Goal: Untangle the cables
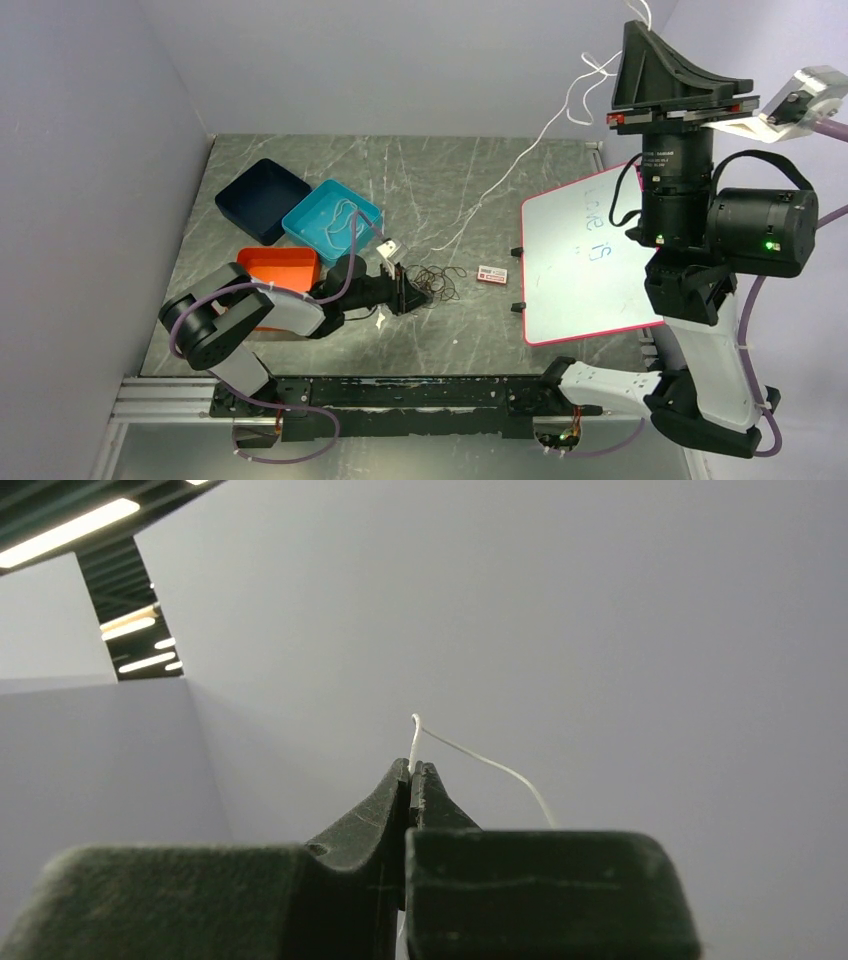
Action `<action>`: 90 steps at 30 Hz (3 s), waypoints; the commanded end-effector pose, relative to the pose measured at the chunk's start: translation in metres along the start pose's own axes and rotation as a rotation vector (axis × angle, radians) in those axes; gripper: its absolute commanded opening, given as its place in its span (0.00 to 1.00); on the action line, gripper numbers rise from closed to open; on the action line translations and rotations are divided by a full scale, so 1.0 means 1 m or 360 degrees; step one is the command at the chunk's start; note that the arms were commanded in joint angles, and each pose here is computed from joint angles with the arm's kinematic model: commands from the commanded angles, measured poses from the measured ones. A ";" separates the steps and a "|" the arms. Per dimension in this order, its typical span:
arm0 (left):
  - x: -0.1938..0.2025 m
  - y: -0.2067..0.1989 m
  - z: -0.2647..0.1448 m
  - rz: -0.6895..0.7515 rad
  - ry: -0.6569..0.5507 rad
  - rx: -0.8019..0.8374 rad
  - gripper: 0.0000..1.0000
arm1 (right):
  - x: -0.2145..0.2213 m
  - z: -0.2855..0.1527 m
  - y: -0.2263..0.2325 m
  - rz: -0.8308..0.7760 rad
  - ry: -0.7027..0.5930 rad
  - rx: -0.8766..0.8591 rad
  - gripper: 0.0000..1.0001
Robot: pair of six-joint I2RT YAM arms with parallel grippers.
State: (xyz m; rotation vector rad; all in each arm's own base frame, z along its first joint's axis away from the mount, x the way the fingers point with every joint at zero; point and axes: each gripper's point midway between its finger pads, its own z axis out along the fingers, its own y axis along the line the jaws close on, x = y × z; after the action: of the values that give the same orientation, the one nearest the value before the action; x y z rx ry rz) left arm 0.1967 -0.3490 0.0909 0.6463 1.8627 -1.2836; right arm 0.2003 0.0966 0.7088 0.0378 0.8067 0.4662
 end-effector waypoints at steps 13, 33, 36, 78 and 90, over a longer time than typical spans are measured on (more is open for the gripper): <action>0.001 0.002 0.000 -0.0007 -0.0028 0.0009 0.35 | -0.080 0.014 -0.009 -0.0088 -0.0361 0.0051 0.00; -0.052 -0.021 -0.006 0.0078 -0.0177 0.0018 0.64 | -0.032 0.009 -0.012 -0.0100 -0.0123 0.0091 0.00; -0.074 -0.034 -0.010 0.0155 -0.0235 0.0044 0.74 | -0.018 0.005 -0.014 -0.0093 -0.0071 0.0105 0.00; -0.259 -0.095 0.000 0.0927 -0.0683 0.0029 0.60 | 0.075 -0.009 0.028 0.0181 0.0302 -0.0125 0.00; -0.261 -0.082 -0.014 0.0839 -0.0625 -0.0134 0.07 | 0.106 -0.015 0.030 0.0144 0.0431 -0.0118 0.00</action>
State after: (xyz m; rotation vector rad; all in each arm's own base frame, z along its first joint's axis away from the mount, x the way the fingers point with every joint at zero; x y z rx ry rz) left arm 0.2731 -0.3759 0.3279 0.7756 1.2949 -0.9482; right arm 0.2369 0.1570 0.6412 -0.0427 1.0160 0.5854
